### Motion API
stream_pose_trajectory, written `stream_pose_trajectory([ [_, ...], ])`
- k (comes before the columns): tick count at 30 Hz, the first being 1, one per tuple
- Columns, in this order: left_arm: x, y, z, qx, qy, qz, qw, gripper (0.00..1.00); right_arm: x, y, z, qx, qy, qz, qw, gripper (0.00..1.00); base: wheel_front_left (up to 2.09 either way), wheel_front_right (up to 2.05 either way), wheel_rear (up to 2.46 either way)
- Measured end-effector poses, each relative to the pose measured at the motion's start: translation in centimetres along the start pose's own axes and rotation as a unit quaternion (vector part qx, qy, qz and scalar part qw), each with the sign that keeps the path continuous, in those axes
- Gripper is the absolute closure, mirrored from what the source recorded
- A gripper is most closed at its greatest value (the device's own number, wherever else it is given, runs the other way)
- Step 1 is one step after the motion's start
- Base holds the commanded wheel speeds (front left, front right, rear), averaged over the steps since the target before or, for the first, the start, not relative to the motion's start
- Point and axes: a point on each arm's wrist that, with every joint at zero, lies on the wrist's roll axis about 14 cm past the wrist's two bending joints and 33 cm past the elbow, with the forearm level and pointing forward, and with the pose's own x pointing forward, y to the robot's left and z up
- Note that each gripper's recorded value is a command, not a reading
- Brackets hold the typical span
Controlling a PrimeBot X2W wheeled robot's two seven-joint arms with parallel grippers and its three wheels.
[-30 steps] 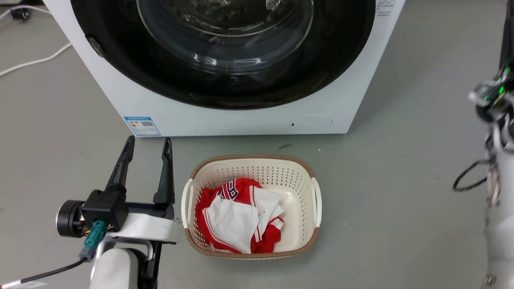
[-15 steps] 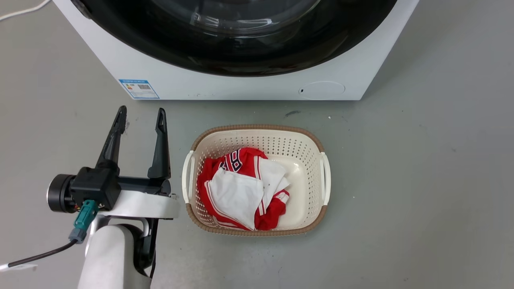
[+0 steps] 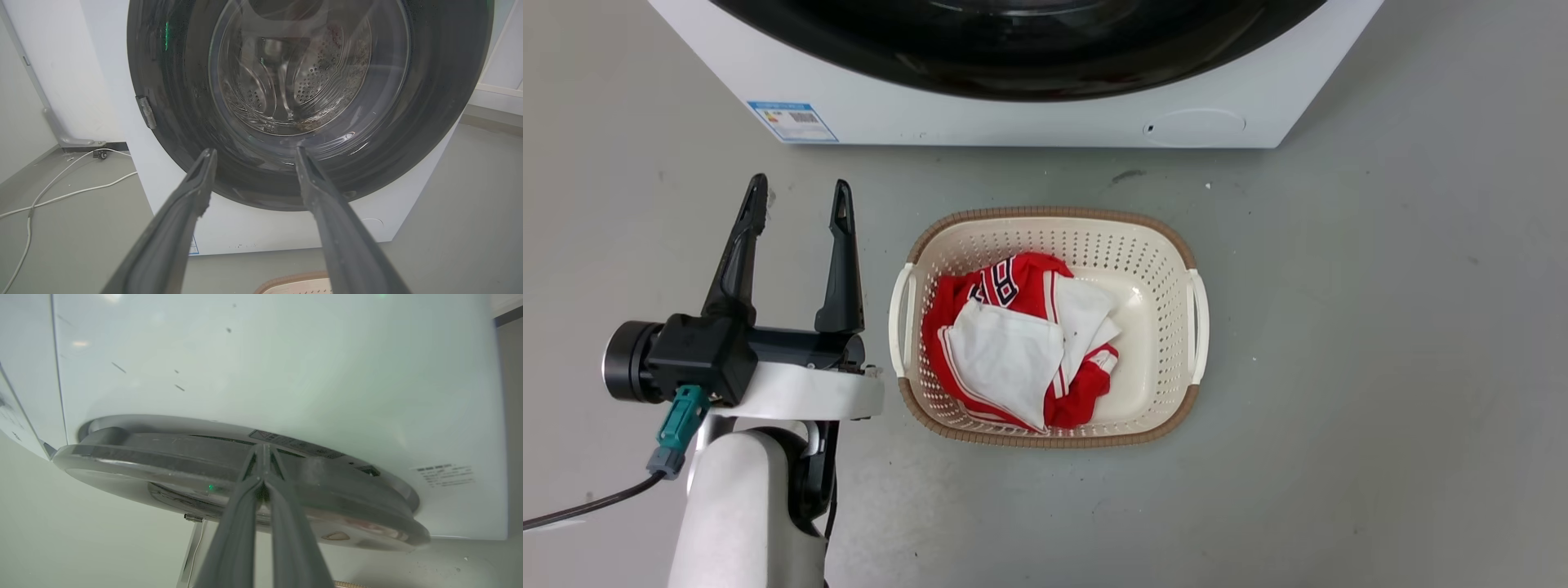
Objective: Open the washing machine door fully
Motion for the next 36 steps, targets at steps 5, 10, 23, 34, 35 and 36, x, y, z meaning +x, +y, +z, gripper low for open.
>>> stream_pose_trajectory([
  [5,0.5,0.1,-0.9,0.000,0.006,0.000,1.000,0.00,1.4,-1.5,-0.9,0.000,0.012,-0.017,1.000,1.00,0.00,0.00,0.00],
  [10,0.6,0.2,-1.8,0.000,0.016,-0.001,1.000,0.00,2.4,-2.6,-1.7,0.007,0.023,-0.027,0.999,1.00,0.00,0.00,0.00],
  [23,0.7,0.2,-2.1,-0.006,0.019,0.001,1.000,0.00,2.5,-1.7,-4.4,0.036,0.111,0.000,0.993,1.00,0.00,0.00,0.00],
  [34,0.4,-0.6,0.2,-0.013,-0.001,-0.005,1.000,0.00,-0.8,-0.3,-7.2,0.055,0.180,0.027,0.982,1.00,0.00,0.00,0.00],
  [35,0.2,-0.7,0.4,-0.014,-0.003,-0.006,1.000,0.00,-1.2,-0.1,-7.6,0.056,0.186,0.029,0.981,1.00,0.00,0.00,0.00],
  [36,0.0,-0.8,0.6,-0.014,-0.003,-0.006,1.000,0.00,-1.7,0.2,-8.1,0.056,0.192,0.033,0.979,1.00,0.00,0.00,0.00],
])
